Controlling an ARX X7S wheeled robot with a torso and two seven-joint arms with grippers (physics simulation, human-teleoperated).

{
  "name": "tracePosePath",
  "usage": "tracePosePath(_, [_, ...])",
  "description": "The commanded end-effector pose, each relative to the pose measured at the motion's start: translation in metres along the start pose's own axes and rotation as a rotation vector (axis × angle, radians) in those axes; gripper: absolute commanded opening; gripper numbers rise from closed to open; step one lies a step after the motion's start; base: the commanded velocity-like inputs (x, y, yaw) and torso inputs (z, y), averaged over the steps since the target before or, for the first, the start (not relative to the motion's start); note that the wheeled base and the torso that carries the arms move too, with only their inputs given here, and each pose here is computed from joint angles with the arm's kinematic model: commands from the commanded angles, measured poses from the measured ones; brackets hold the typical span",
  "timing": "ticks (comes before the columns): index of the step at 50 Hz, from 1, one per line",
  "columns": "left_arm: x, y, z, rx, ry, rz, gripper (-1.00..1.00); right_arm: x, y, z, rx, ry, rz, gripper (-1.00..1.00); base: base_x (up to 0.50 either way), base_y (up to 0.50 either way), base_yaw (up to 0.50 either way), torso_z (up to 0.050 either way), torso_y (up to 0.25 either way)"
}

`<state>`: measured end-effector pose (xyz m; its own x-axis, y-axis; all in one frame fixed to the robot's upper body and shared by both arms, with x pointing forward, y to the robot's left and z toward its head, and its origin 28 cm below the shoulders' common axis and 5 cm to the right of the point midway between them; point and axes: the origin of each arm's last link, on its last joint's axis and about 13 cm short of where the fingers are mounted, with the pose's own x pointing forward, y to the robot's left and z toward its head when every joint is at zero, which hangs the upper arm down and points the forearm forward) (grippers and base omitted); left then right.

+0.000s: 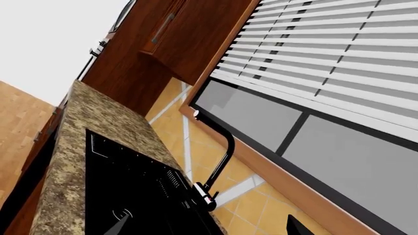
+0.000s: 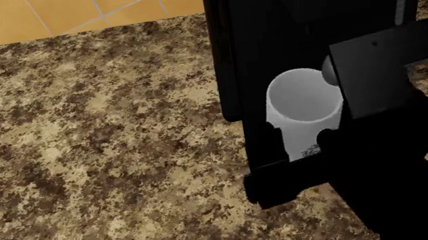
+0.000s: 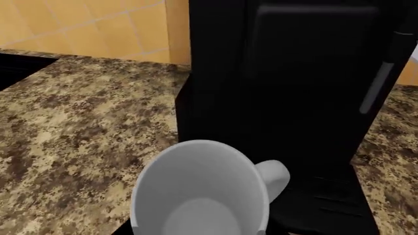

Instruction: Pick the mug from under the coffee machine dispenser and place it on the counter.

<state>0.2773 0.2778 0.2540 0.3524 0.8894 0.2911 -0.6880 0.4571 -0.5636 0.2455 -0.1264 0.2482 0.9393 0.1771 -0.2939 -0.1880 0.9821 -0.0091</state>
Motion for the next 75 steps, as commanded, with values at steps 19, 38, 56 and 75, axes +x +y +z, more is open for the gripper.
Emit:
tracePosePath(19, [0.000,0.000,0.000,0.000,-0.001,-0.001,1.00,-0.029,0.033,-0.035,-0.054,0.016,0.172,-1.00,0.00,0.00,0.00,0.000,0.000])
tracePosePath(38, [0.000,-0.001,0.000,0.000,0.002,-0.003,1.00,0.006,0.029,-0.061,0.037,0.114,0.242,-1.00,0.00,0.00,0.00,0.000,0.000])
tracePosePath(56, [0.000,0.000,0.000,0.002,0.001,-0.003,1.00,0.018,0.033,-0.085,0.082,0.242,0.279,-1.00,0.00,0.00,0.00,0.000,0.000])
tracePosePath(75, [0.000,0.001,0.000,-0.009,0.005,0.003,1.00,0.015,0.037,-0.094,0.098,0.337,0.305,1.00,0.00,0.00,0.00,0.000,0.000])
